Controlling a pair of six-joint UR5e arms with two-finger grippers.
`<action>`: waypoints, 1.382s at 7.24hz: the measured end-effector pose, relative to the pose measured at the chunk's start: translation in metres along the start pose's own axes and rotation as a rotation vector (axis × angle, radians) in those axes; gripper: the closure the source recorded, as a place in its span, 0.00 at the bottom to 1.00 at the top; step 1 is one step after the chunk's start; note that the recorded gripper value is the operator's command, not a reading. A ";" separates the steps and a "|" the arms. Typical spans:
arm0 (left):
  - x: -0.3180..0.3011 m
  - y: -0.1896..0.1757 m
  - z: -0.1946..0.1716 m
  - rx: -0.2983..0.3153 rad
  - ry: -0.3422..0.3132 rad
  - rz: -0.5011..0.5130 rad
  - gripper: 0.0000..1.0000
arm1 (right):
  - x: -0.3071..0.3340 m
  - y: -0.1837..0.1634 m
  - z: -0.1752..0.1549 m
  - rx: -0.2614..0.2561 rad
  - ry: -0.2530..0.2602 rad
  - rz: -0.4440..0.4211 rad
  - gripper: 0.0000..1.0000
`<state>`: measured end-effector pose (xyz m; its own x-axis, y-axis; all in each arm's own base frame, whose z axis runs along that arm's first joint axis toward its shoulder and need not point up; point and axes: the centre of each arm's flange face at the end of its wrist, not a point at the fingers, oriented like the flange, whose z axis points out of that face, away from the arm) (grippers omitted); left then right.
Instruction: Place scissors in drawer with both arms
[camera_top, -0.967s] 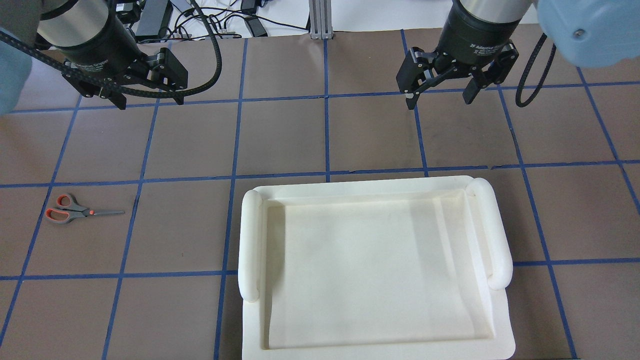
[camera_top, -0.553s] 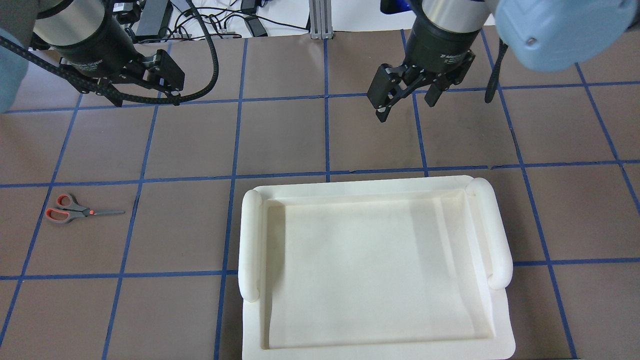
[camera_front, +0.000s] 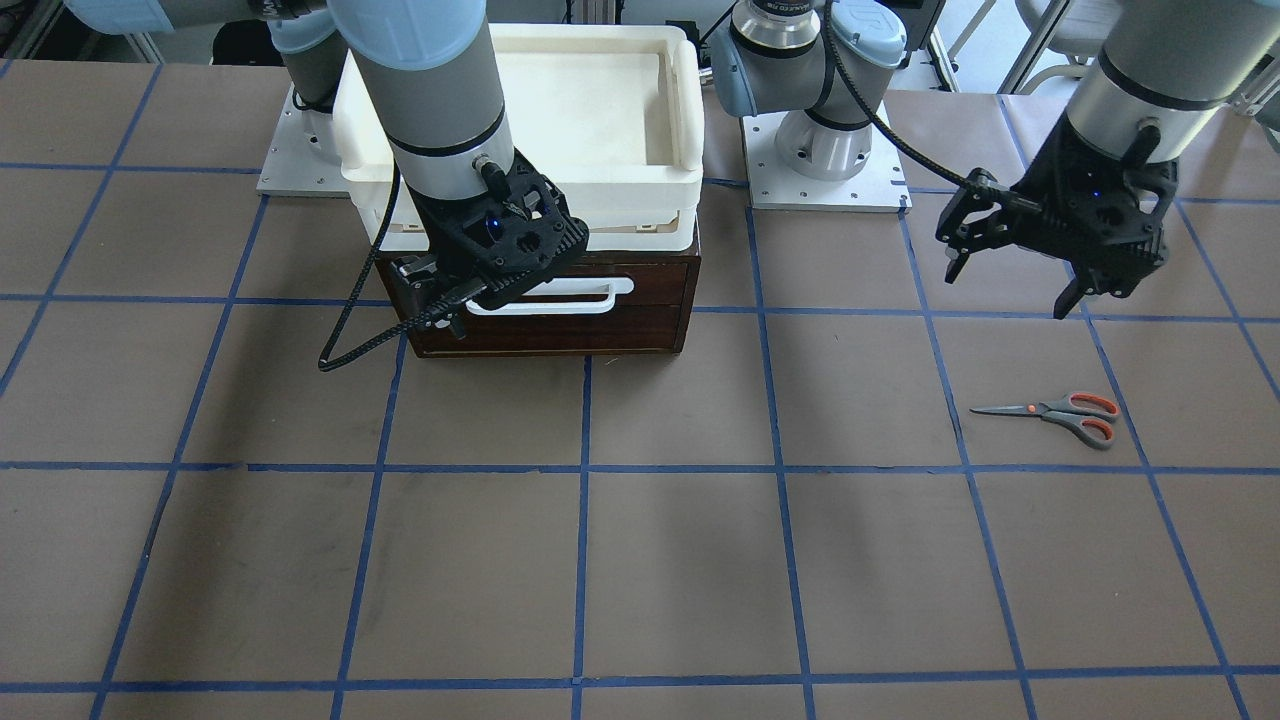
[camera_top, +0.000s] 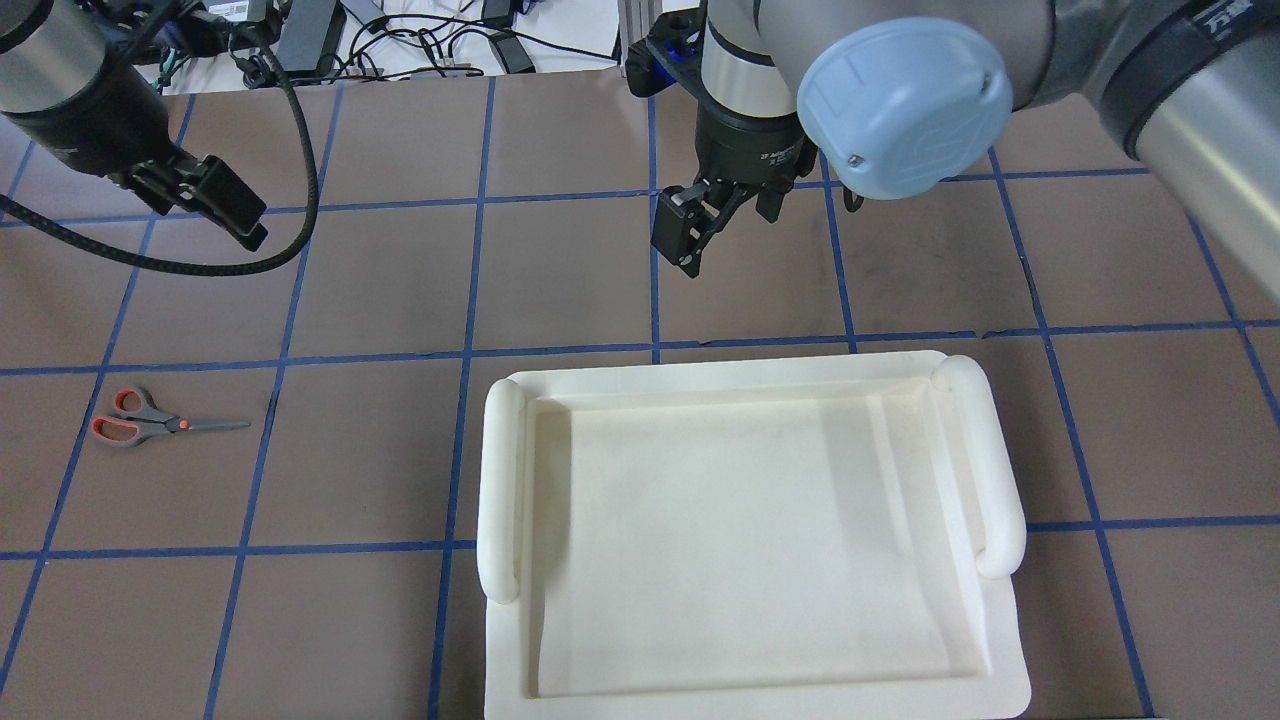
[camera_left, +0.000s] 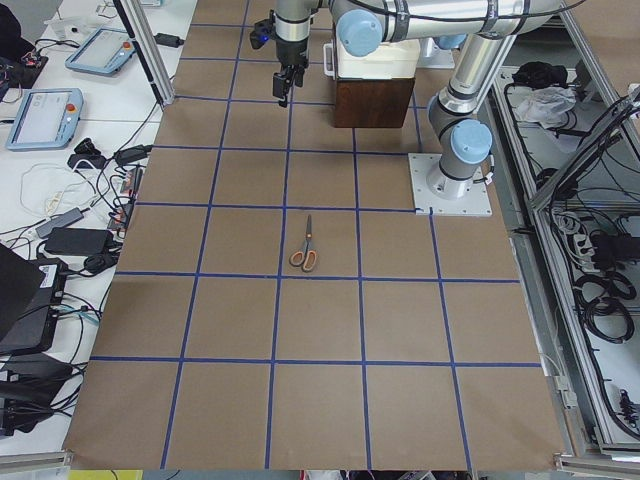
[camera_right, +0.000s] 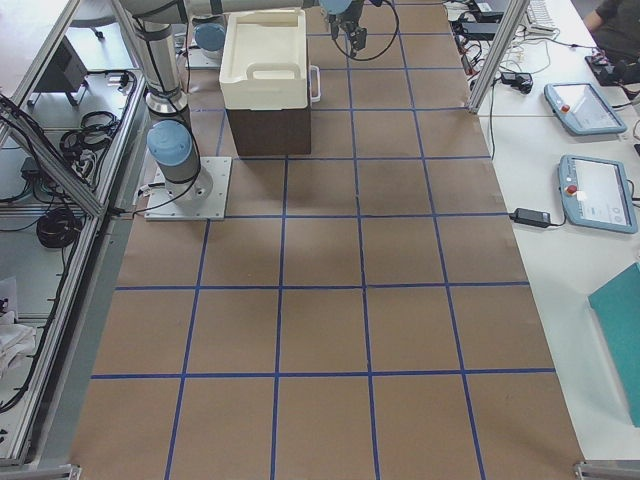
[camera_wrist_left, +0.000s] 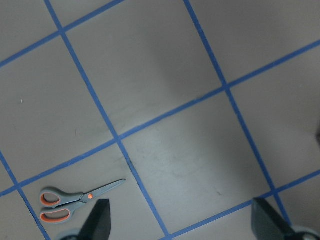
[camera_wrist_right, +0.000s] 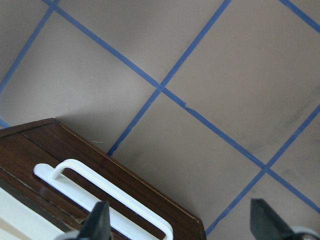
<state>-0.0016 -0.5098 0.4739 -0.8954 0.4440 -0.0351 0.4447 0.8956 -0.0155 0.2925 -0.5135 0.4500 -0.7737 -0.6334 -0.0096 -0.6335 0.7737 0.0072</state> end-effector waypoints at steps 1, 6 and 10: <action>-0.022 0.016 0.028 -0.031 0.029 0.043 0.00 | 0.002 -0.001 0.004 -0.024 0.037 -0.031 0.00; -0.141 0.091 0.130 -0.081 0.158 0.576 0.00 | -0.003 -0.001 0.022 -0.067 0.006 -0.486 0.00; -0.190 0.094 0.226 -0.044 0.077 1.048 0.00 | -0.004 -0.005 0.072 -0.074 -0.024 -0.942 0.00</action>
<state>0.2157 -0.5168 0.2534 -0.0625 0.9966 0.0535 0.9979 0.0614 0.0226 0.2985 -0.5140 0.3778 0.0560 -0.9963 -0.0645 -0.9970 -0.0593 0.0498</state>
